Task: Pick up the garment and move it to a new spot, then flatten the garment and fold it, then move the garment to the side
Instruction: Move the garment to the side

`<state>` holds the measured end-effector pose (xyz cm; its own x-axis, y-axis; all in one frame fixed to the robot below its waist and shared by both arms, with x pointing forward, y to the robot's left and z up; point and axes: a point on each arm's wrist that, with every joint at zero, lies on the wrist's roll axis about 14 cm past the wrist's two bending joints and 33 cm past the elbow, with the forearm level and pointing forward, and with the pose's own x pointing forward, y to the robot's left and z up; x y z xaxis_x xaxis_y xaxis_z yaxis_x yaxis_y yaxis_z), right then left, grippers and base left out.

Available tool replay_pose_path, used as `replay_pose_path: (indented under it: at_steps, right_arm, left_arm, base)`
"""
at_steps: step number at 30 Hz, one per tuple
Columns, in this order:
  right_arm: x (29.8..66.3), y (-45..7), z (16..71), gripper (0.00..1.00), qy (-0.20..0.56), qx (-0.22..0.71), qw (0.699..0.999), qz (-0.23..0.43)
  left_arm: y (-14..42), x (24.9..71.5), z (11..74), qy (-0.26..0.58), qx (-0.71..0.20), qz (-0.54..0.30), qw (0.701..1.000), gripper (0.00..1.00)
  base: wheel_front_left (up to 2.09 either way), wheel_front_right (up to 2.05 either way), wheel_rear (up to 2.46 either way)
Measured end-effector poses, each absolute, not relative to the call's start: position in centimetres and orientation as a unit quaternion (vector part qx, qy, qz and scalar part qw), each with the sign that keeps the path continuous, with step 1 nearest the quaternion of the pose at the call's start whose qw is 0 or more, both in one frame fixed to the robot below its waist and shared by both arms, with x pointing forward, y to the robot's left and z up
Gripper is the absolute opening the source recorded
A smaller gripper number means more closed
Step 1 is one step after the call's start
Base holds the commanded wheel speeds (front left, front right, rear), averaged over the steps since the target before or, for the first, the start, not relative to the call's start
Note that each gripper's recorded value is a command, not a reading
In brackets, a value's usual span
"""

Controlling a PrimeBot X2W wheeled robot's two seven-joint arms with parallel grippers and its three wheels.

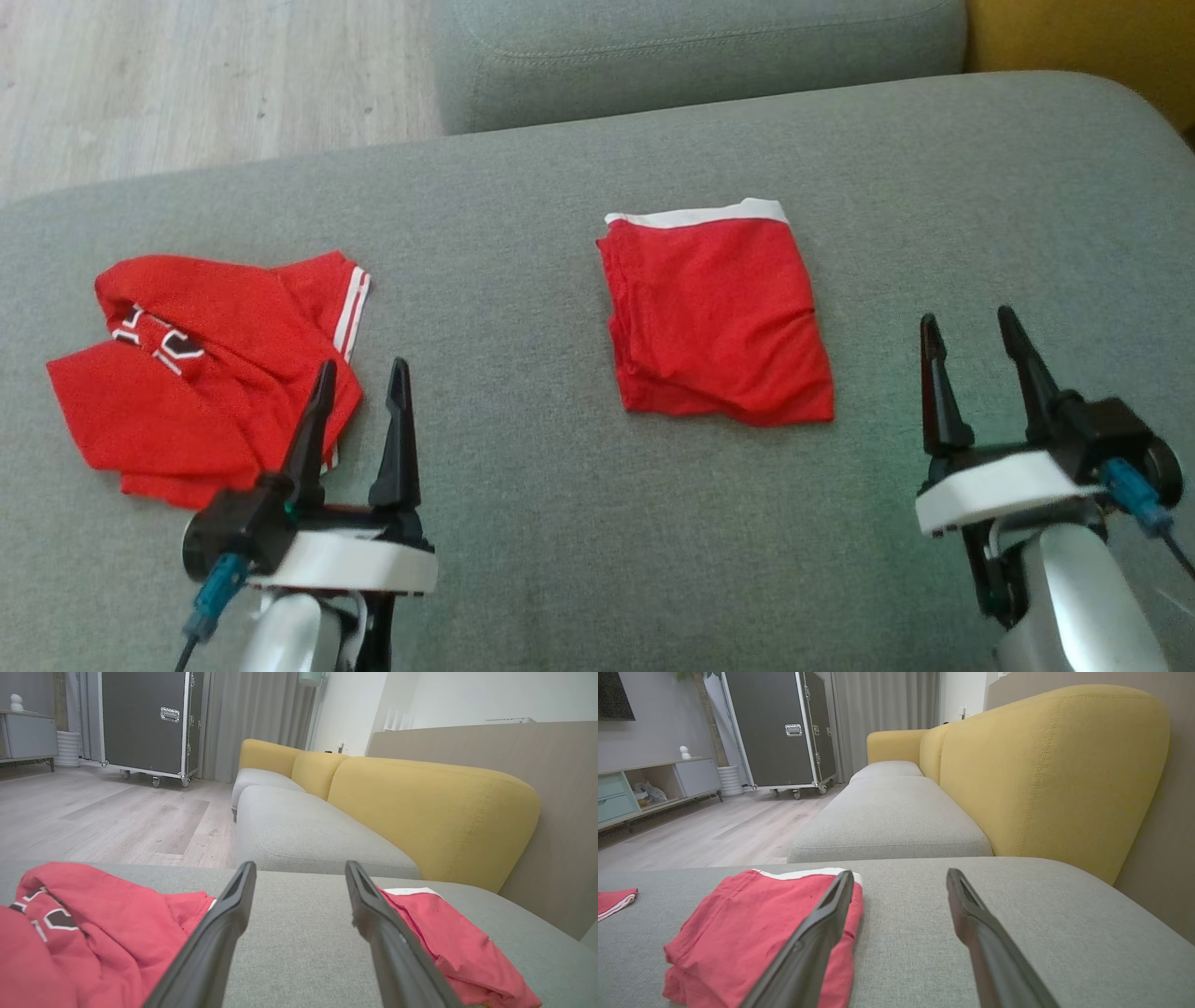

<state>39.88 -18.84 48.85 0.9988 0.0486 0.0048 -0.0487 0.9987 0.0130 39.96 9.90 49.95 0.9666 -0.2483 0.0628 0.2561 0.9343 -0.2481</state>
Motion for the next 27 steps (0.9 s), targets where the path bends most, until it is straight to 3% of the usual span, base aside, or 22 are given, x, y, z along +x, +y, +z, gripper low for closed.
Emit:
replay_pose_path:
  at_steps: [12, 27]
  right_arm:
    - [39.9, -18.0, 48.7, 1.00, -0.002, 0.014, 0.999, 0.034]
    - [45.5, -14.2, 40.2, 1.00, 0.181, 0.062, 0.979, 0.070]
  left_arm:
    - [10.6, 39.4, 48.9, -0.001, -0.129, -0.117, 0.985, 1.00]
    - [11.9, 41.2, 47.3, 0.017, -0.122, -0.102, 0.987, 1.00]
  base:
    - [0.00, 0.00, 0.00]
    - [0.00, 0.00, 0.00]
